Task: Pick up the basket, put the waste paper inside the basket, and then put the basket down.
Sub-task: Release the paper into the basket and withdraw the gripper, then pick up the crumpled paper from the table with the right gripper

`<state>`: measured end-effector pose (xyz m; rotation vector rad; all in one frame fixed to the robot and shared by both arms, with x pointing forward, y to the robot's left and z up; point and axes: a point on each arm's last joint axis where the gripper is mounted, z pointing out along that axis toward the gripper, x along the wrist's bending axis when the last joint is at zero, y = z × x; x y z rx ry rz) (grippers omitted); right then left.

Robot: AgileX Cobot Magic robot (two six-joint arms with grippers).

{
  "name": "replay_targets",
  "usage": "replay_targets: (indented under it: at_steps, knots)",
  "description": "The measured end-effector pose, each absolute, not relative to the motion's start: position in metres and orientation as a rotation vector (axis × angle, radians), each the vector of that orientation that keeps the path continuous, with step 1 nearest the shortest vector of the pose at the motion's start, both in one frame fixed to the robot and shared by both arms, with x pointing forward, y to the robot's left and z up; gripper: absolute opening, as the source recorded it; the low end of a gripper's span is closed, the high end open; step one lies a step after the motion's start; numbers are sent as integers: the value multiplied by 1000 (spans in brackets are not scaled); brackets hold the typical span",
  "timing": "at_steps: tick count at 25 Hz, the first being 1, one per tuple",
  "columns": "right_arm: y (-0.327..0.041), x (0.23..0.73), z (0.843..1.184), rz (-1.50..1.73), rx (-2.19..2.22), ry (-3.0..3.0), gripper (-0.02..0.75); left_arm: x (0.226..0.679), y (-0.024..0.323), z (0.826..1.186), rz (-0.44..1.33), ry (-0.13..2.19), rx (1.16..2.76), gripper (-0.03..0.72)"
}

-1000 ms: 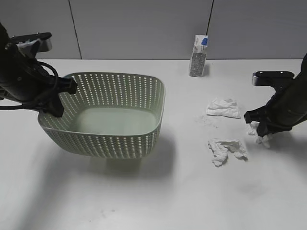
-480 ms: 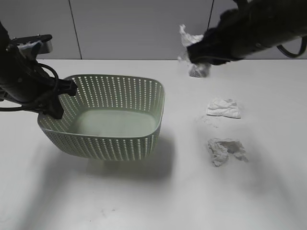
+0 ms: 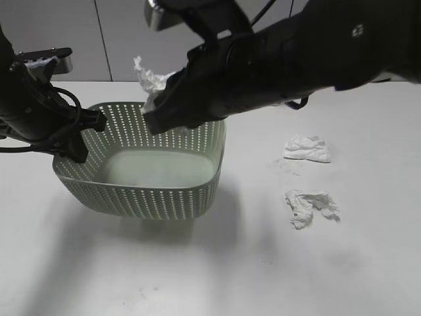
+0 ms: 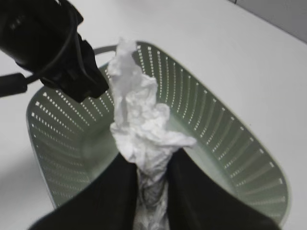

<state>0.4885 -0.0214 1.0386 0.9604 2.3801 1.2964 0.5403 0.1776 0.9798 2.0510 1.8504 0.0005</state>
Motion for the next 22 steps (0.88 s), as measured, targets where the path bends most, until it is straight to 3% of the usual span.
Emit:
replay_targets:
  at_steps: [4,6,11,15,22]
  knots:
    - [-16,492,1021,1247,972,2421,503,540,178,980,0,1850,2051,3]
    - [-16,492,1023,1244,944,2417,603,540,178,980,1,1850,2052,3]
    - [-26,498,1051,1275,859,2339,606,540,178,980,3,1849,2054,3]
    - [-63,529,1064,1263,1026,2215,601,540,178,980,3,1849,2054,3]
    - [-147,591,1026,1012,1356,2121,591,540,178,980,3,1849,2054,3]
